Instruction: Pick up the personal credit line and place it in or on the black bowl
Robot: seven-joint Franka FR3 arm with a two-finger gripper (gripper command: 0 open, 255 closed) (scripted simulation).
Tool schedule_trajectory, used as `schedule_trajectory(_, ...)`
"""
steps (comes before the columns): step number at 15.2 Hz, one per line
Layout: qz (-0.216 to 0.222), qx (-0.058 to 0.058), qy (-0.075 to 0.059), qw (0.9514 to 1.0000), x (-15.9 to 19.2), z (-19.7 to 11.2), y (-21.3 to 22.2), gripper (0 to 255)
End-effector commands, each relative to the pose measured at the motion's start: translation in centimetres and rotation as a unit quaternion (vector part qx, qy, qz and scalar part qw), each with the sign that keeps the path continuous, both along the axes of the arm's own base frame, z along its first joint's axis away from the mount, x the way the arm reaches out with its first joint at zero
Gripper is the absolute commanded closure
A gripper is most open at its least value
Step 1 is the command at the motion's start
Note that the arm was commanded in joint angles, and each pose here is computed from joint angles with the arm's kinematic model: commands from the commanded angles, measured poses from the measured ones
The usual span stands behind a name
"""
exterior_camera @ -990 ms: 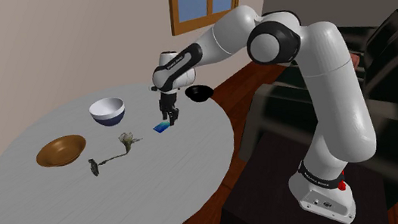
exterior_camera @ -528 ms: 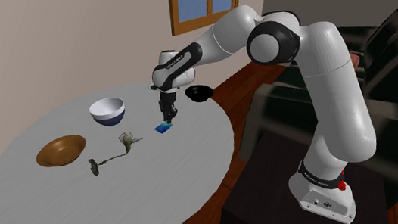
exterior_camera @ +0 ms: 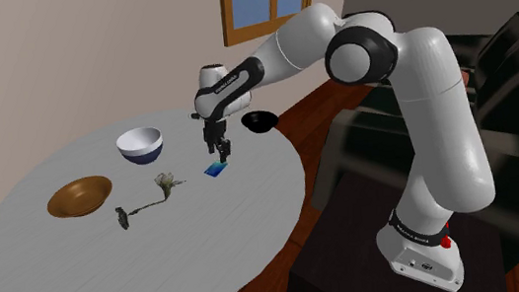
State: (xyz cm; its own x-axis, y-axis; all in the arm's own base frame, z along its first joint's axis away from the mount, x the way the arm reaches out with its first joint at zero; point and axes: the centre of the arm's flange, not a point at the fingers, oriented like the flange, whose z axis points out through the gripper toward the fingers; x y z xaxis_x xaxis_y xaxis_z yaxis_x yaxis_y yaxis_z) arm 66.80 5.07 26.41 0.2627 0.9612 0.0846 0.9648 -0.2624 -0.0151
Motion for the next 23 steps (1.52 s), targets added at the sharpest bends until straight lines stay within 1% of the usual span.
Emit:
schedule_trajectory(1, 0.012, -0.065, -0.002, 0.9978, -0.2, 1.2, 4.1, 0)
schedule_trajectory(2, 0.019, -0.099, -0.002, 0.9949, -0.4, 1.6, 6.3, 0)
schedule_trajectory(3, 0.026, -0.133, -0.002, 0.9907, -0.7, 1.8, 8.6, 0)
schedule_trajectory(4, 0.033, -0.168, -0.003, 0.9853, -1.0, 1.9, 10.9, 0)
schedule_trajectory(5, 0.039, -0.201, -0.003, 0.9787, -1.3, 1.9, 13.2, 0)
schedule_trajectory(7, 0.052, -0.267, -0.004, 0.9622, -2.0, 1.3, 17.7, 0)
schedule_trajectory(15, 0.052, -0.267, -0.004, 0.9622, -1.8, -2.3, 15.9, 0)
schedule_trajectory(23, 0.052, -0.267, -0.004, 0.9622, -1.8, -2.3, 15.9, 0)
